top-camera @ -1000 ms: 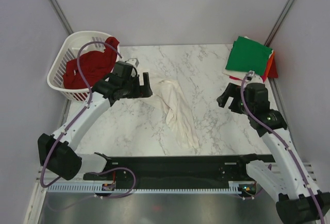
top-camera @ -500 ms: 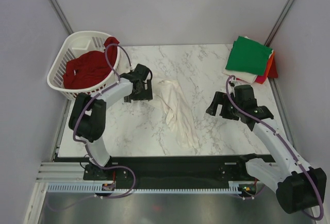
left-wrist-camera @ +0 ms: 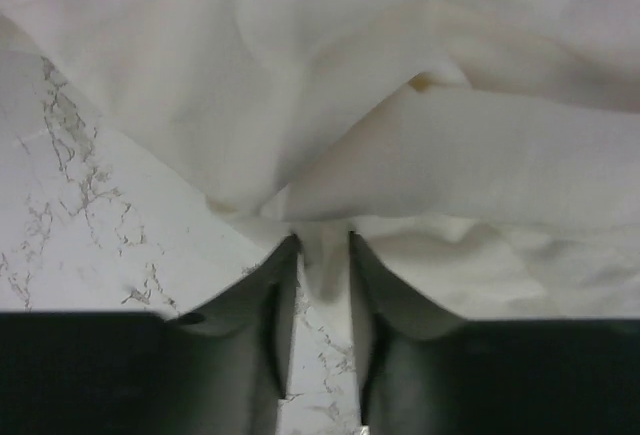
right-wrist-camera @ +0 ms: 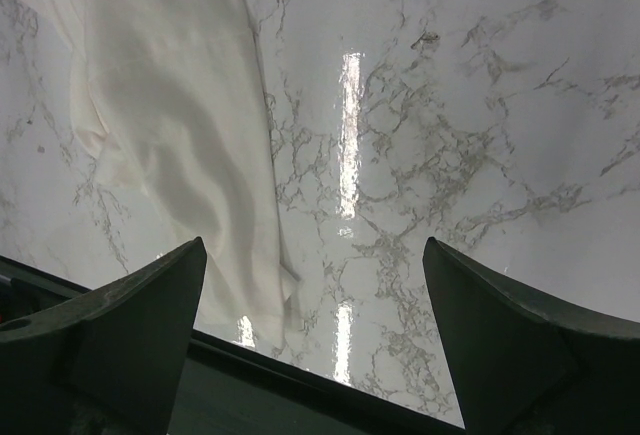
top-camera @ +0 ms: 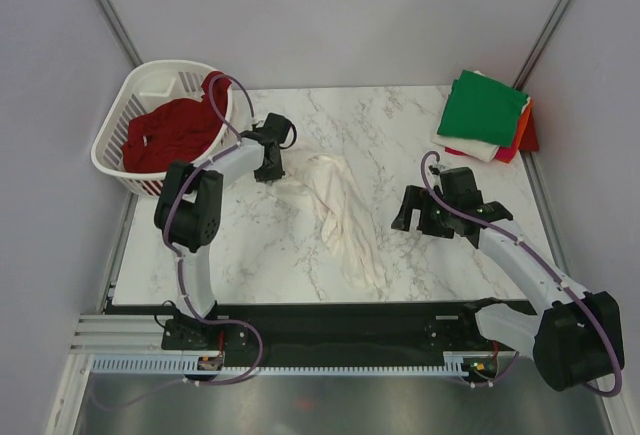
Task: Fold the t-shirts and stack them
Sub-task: Flatten the tshirt out
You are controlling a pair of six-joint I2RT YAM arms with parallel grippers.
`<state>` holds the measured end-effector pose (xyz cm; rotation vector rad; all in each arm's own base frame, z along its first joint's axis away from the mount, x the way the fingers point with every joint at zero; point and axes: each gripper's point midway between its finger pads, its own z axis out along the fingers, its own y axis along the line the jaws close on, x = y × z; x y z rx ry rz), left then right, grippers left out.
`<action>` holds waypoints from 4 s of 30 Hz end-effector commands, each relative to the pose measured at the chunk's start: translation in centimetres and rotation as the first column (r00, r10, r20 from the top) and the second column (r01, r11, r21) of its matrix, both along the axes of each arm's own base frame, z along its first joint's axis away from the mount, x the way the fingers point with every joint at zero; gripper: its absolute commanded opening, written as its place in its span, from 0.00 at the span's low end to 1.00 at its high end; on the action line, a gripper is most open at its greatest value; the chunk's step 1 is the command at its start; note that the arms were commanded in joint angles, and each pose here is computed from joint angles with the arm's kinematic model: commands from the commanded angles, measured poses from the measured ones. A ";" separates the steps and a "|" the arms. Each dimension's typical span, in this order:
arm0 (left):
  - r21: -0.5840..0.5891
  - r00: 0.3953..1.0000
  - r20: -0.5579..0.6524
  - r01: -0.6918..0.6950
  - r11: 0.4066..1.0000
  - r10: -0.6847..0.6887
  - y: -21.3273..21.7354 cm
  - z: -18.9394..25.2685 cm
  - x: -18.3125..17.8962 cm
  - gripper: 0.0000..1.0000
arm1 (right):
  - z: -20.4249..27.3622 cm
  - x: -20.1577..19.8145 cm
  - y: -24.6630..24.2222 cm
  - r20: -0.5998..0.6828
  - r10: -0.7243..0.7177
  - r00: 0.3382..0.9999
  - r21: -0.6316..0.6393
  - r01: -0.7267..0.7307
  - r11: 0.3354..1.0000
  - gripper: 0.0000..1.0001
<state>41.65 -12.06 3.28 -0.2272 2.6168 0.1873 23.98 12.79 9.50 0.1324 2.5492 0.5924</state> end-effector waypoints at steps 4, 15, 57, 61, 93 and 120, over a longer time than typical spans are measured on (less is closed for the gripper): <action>0.004 0.994 0.110 0.025 1.000 -0.025 -0.6 2.6 3.0 0.02 | 0.2 1.1 0.3 0.040 0.022 0.999 -0.010 -0.022 1.000 0.98; -0.117 0.871 0.484 0.168 0.979 -0.092 -2.4 25.6 0.5 0.02 | 1.3 2.0 0.2 0.080 0.004 0.997 -0.007 -0.003 1.000 0.98; -0.080 0.956 0.276 0.122 0.989 -0.095 2.7 16.1 -16.7 0.02 | -8.7 -1.1 15.2 -0.075 0.263 0.962 0.025 -0.262 0.965 0.80; -0.086 0.954 0.285 0.117 0.989 -0.088 3.0 16.1 -17.0 0.02 | -10.1 -1.4 16.4 -0.106 0.281 0.954 0.011 -0.281 0.960 0.69; -0.315 0.698 0.704 0.471 0.824 -0.130 -1.5 42.8 -18.6 0.02 | 32.4 0.8 3.0 0.610 -0.029 0.792 0.105 -0.045 0.994 0.00; -0.064 0.138 0.989 0.704 0.707 -0.048 3.7 57.9 -31.0 0.02 | 54.9 -12.7 -16.6 0.896 -0.424 0.135 0.352 0.366 0.861 0.00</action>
